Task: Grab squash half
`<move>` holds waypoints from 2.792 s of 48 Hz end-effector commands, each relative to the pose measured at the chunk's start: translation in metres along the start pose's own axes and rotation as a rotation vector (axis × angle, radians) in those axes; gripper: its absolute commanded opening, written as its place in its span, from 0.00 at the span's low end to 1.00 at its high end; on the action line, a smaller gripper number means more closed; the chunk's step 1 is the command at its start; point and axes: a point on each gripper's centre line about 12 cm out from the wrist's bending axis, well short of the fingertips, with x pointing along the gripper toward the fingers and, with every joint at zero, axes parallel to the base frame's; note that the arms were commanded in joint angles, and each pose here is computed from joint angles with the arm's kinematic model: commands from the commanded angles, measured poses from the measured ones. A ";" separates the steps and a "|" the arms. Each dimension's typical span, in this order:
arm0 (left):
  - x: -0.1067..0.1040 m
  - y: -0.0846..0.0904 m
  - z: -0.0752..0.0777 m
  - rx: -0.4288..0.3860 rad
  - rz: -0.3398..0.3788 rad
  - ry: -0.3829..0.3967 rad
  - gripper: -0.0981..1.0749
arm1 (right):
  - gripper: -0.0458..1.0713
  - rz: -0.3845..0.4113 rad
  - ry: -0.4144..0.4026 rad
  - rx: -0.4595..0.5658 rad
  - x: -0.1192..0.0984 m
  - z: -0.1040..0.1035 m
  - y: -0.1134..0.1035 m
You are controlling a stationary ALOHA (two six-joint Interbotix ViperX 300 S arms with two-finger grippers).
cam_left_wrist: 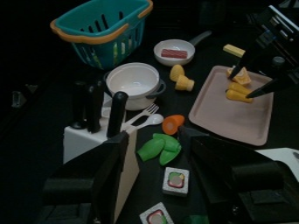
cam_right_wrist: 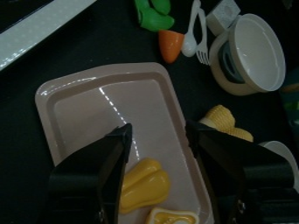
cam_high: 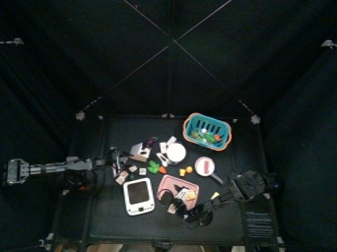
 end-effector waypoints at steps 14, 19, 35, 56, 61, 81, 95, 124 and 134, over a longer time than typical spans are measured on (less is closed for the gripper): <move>0.001 0.000 0.008 0.000 -0.001 -0.022 0.82 | 0.81 0.073 -0.114 0.237 -0.045 0.037 -0.087; 0.001 0.000 0.008 -0.003 -0.001 -0.020 0.82 | 0.81 0.135 -0.109 0.292 -0.049 0.042 -0.099; 0.001 0.001 0.006 -0.027 0.004 -0.016 0.82 | 0.81 0.316 0.089 0.473 -0.042 0.040 -0.102; 0.001 0.001 0.005 -0.027 0.004 -0.016 0.82 | 0.81 0.376 0.369 0.668 -0.029 0.012 -0.070; 0.001 0.001 0.006 -0.029 0.004 -0.017 0.82 | 0.81 0.408 0.406 0.722 -0.023 0.008 -0.055; 0.001 0.000 0.000 -0.028 0.005 0.028 0.82 | 0.82 0.355 0.473 0.940 -0.022 -0.005 -0.028; 0.000 0.000 -0.006 -0.040 0.007 0.077 0.82 | 0.82 0.249 0.472 1.052 -0.016 -0.004 -0.016; -0.001 -0.011 -0.017 -0.020 -0.040 0.150 0.82 | 0.95 -0.033 0.525 1.093 -0.015 0.003 -0.002; -0.001 -0.011 -0.017 -0.017 -0.040 0.150 0.82 | 0.95 -0.060 0.543 1.091 -0.007 -0.004 0.001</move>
